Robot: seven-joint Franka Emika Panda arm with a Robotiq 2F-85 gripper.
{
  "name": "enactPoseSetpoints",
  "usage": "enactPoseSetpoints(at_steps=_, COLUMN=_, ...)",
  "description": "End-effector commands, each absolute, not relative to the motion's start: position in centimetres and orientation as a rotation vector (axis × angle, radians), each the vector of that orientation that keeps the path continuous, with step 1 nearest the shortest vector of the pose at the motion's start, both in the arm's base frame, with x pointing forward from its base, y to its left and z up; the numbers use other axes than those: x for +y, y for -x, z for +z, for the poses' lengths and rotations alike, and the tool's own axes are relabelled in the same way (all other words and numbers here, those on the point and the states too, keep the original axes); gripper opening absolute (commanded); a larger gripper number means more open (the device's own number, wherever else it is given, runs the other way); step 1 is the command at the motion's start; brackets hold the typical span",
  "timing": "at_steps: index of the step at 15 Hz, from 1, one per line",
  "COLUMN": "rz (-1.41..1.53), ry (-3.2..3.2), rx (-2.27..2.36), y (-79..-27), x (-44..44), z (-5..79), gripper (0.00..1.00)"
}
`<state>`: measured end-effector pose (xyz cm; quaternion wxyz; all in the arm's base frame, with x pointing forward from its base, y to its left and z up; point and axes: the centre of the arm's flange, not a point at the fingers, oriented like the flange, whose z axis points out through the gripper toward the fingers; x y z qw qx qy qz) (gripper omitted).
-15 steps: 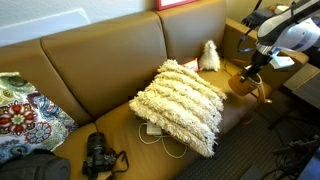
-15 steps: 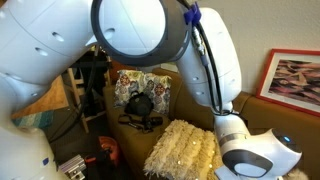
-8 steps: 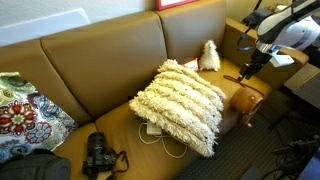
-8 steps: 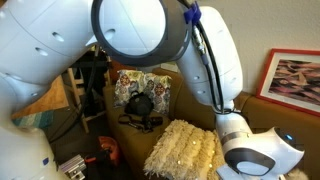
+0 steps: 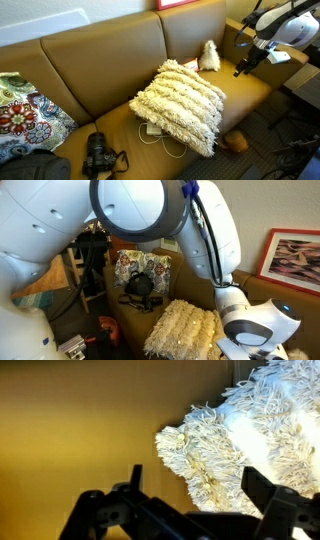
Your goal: Move the brown bag to the right side of the sofa
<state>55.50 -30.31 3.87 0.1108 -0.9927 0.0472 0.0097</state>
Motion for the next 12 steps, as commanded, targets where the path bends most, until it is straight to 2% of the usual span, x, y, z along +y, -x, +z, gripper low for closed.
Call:
enactPoseSetpoints(at_steps=1, rz=-0.03, ry=2.92, rx=0.078, y=-54.4, x=-29.0, z=5.6, gripper=1.0)
enactPoseSetpoints(at_steps=12, rz=-0.261, ry=2.951, rx=-0.038, y=-53.5, x=-25.8, z=8.8, gripper=1.0)
